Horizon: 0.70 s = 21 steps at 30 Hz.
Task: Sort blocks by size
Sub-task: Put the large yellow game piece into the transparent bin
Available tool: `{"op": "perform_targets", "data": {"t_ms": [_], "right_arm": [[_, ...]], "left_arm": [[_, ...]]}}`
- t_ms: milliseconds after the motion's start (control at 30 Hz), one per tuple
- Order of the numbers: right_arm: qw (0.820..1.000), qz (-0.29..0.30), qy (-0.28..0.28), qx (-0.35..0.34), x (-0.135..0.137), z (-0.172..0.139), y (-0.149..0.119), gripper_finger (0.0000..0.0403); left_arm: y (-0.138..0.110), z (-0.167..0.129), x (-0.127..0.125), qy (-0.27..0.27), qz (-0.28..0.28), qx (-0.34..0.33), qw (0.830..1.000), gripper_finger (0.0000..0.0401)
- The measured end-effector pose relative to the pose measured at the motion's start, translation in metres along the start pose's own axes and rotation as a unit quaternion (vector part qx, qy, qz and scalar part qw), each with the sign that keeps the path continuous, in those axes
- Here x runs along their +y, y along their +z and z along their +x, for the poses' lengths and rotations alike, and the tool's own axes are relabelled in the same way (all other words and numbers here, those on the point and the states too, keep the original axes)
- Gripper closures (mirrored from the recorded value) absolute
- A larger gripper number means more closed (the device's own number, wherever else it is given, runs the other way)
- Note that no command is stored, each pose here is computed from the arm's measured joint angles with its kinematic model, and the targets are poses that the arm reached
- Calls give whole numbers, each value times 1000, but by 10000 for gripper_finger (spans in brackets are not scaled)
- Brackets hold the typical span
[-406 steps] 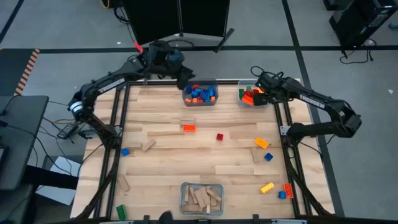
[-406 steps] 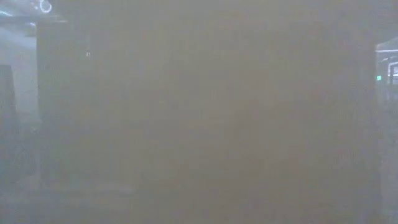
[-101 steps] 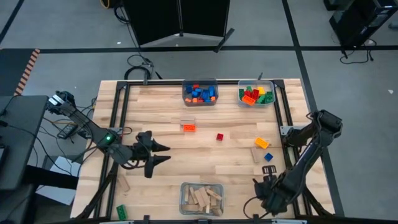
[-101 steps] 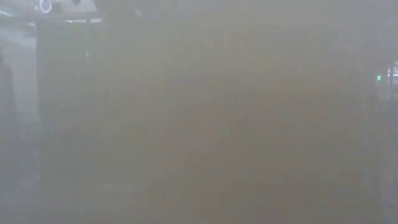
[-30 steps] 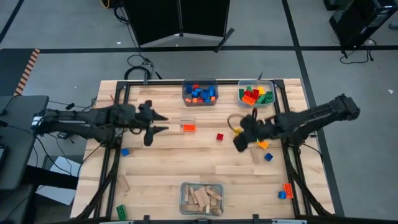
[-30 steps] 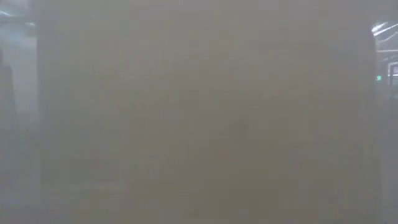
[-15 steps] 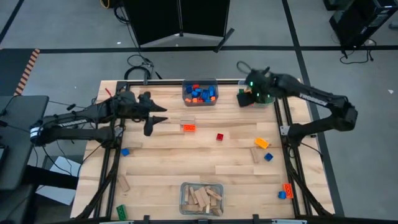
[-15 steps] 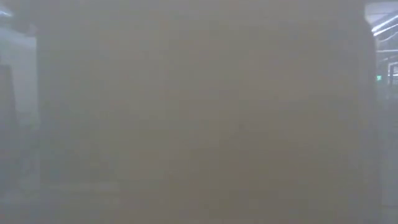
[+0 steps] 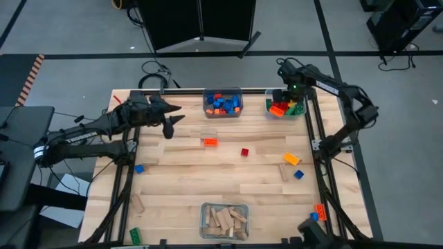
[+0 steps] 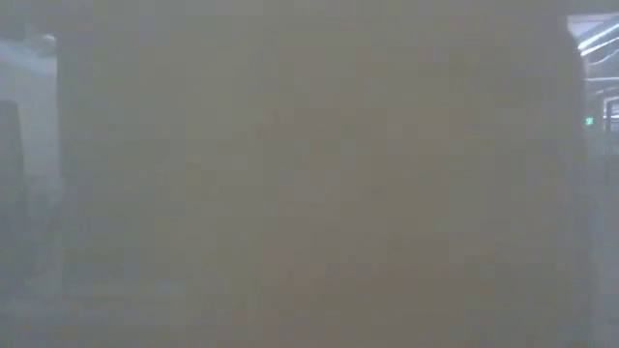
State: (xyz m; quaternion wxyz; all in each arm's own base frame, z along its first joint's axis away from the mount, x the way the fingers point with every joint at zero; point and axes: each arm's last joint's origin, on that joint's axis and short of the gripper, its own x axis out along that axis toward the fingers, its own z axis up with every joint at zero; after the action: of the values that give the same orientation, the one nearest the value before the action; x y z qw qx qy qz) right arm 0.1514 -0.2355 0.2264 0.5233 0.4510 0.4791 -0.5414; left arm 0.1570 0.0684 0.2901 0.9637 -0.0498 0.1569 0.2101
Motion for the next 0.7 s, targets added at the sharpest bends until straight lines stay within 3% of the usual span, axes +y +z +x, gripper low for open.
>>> {"op": "perform_targets", "data": {"t_ms": [67, 200, 367, 533, 700], "right_arm": [[1000, -2, -13, 15, 0, 11, 5, 283], [999, -30, -21, 26, 1, 24, 10, 214], [999, -40, -19, 6, 1, 19, 11, 155], [999, -33, -11, -29, -7, -1, 7, 138], [998, -25, 9, -64, -16, -28, -4, 147]], "left_arm": [[0, 0, 1, 7, -1, 0, 1000, 206], [0, 0, 3, 15, -4, 1, 1000, 206], [0, 0, 3, 16, -13, 1, 1000, 206], [0, 0, 3, 17, -13, 1, 1000, 206], [0, 0, 3, 17, -13, 1, 1000, 206]]}}
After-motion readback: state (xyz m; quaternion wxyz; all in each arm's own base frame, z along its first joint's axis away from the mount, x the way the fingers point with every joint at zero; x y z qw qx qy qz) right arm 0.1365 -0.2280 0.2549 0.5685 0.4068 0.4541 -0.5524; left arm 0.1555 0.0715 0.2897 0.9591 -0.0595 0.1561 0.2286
